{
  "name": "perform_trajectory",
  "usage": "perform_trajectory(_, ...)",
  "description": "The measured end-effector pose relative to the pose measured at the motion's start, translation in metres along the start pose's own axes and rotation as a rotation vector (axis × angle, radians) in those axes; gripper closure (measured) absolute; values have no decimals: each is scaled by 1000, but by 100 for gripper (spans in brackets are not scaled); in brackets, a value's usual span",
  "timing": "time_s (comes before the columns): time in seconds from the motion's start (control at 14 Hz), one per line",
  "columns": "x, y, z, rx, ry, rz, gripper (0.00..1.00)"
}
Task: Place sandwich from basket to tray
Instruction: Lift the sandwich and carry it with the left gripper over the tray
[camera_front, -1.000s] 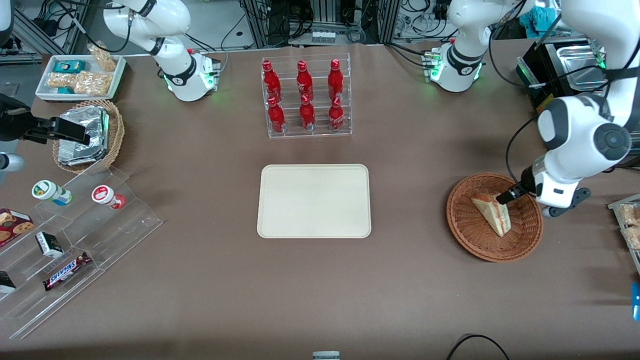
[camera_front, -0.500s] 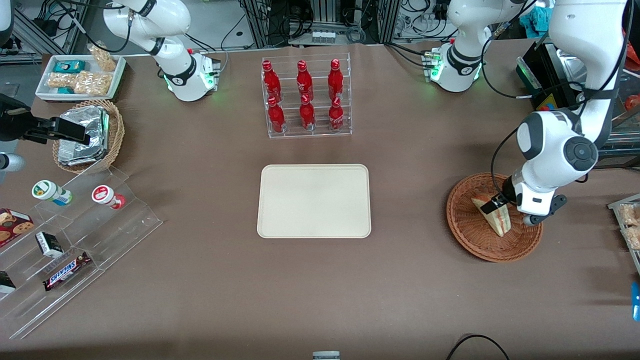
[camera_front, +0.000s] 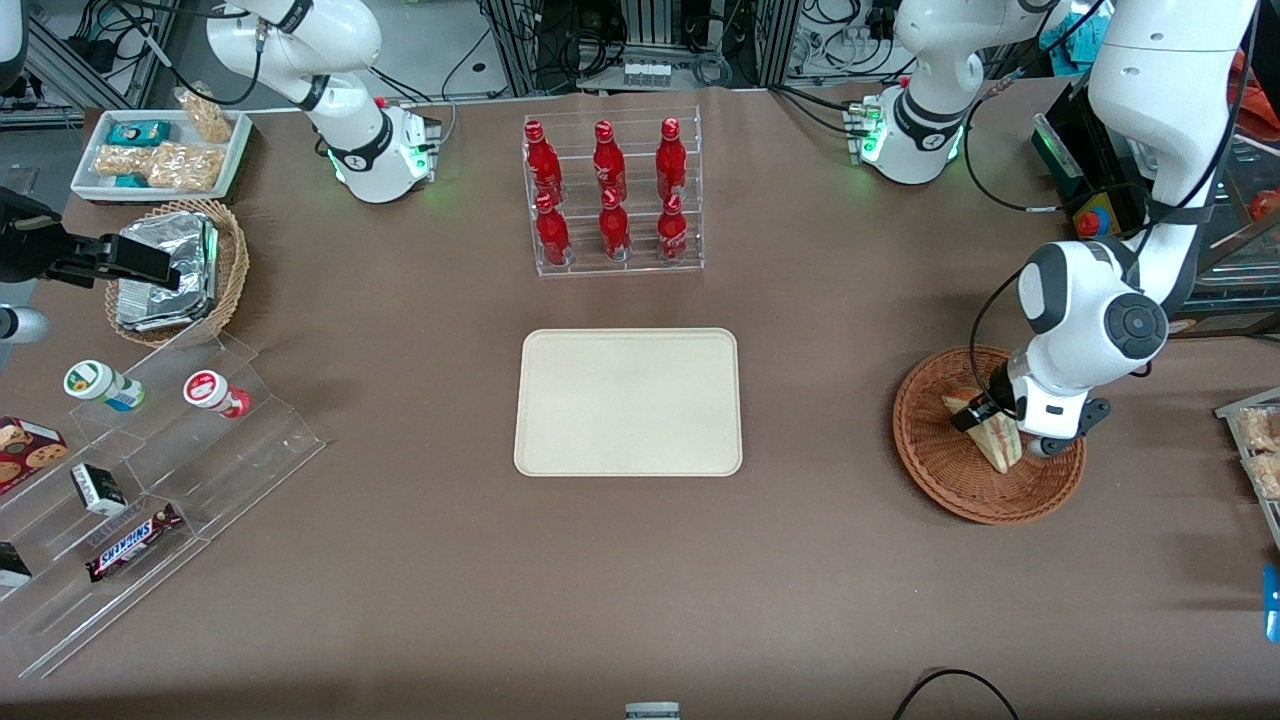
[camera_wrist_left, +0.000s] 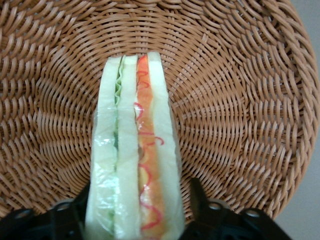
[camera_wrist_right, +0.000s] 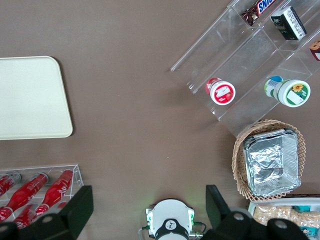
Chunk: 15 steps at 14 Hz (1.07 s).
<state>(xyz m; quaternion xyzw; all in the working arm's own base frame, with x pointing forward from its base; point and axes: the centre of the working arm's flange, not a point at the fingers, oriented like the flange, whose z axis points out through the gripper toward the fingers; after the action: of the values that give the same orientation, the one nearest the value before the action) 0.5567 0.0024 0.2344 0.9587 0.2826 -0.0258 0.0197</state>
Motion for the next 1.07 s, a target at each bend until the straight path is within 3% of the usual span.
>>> perform_trajectory(0.36, -5, 6, -9, 19, -20, 89, 80)
perform_trajectory(0.57, -55, 75, -40, 62, -53, 248, 80)
perform_trajectory(0.86, -148, 163, -103, 152, -111, 415, 82)
perform_trajectory(1.07, -203, 217, -112, 138, -115, 504, 85)
